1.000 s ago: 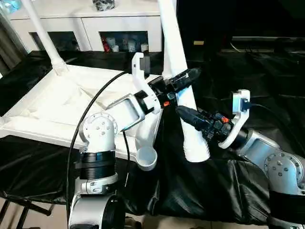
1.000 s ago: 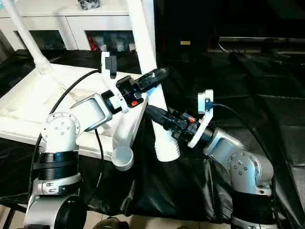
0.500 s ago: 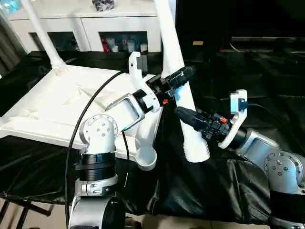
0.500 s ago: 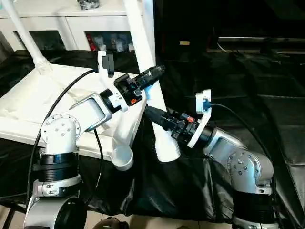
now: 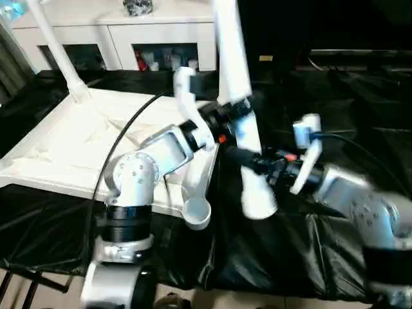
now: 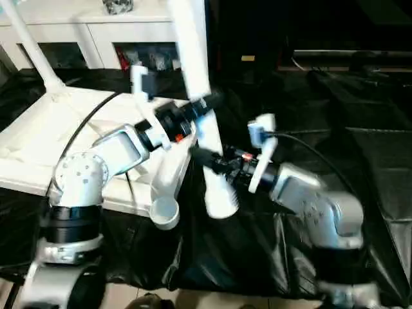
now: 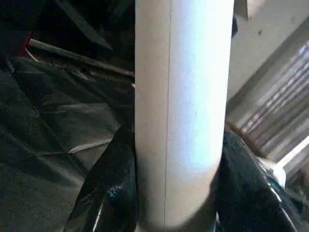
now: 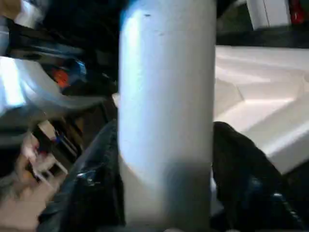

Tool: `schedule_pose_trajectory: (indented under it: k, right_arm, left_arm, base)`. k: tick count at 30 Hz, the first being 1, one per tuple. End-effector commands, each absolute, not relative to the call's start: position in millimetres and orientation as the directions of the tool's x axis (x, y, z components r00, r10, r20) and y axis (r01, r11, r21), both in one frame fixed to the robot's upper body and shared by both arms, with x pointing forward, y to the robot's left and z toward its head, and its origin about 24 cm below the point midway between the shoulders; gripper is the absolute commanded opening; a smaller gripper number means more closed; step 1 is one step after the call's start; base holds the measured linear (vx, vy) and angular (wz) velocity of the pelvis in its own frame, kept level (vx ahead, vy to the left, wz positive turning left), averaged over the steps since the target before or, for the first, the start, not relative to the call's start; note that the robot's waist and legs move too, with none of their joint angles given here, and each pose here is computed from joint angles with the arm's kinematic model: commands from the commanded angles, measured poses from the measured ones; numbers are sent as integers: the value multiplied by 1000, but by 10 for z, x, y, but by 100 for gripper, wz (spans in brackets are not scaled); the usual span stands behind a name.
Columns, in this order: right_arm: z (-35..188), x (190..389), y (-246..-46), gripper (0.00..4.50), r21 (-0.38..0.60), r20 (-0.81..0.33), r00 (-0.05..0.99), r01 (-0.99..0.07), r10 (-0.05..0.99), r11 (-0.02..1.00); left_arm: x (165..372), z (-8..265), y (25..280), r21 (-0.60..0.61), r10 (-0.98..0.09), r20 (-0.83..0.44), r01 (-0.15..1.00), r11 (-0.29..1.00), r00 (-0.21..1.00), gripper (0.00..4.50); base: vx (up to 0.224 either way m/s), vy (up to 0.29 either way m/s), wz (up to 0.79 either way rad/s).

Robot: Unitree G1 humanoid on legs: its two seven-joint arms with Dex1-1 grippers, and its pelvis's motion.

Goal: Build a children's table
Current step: Pick table leg

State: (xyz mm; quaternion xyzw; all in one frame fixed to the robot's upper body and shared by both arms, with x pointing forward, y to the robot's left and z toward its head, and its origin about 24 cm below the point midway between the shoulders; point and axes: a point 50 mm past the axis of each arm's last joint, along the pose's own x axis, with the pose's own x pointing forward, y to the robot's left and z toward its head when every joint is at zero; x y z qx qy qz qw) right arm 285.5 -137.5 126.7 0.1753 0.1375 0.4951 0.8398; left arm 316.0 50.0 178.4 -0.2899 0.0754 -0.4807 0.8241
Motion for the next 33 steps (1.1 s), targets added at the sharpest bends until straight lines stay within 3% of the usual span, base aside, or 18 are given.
schedule_pose_trajectory:
  k: [1,2,4,13,31,32,33]
  right_arm:
    - [1220,2904,-1451,302,427,-143,473,-763,869,486]
    - [1220,2904,-1451,302,427,-143,473,-763,869,486]
    - [1221,2865,-1454,302,447,-200,364,-792,910,415]
    - [1174,2866,-1430,302,472,-277,231,-812,932,342]
    - [1136,2834,-1450,302,498,-293,161,-815,942,294]
    - [1128,2832,-1447,274,499,-294,161,-815,942,295]
    - [1122,2833,-1443,274,500,-294,160,-815,942,294]
  left_arm:
    - [3121,1919,437,-481,-879,181,819,313,442,180]
    - [3121,1919,437,-481,-879,181,819,313,442,180]
    - [3134,1987,453,-431,-901,183,856,286,394,180]
    - [3096,2050,467,-365,-937,194,908,206,291,180]
    - [3125,2049,491,-354,-945,188,916,190,268,180]
    - [3123,2049,489,-354,-946,188,917,186,265,180]
    - [3119,2049,489,-353,-947,187,918,183,261,180]
  base:
    - [0,0,0]
    - [0,0,0]
    - [0,0,0]
    - [0,0,0]
    - [0,0,0]
    - [0,0,0]
    - [0,0,0]
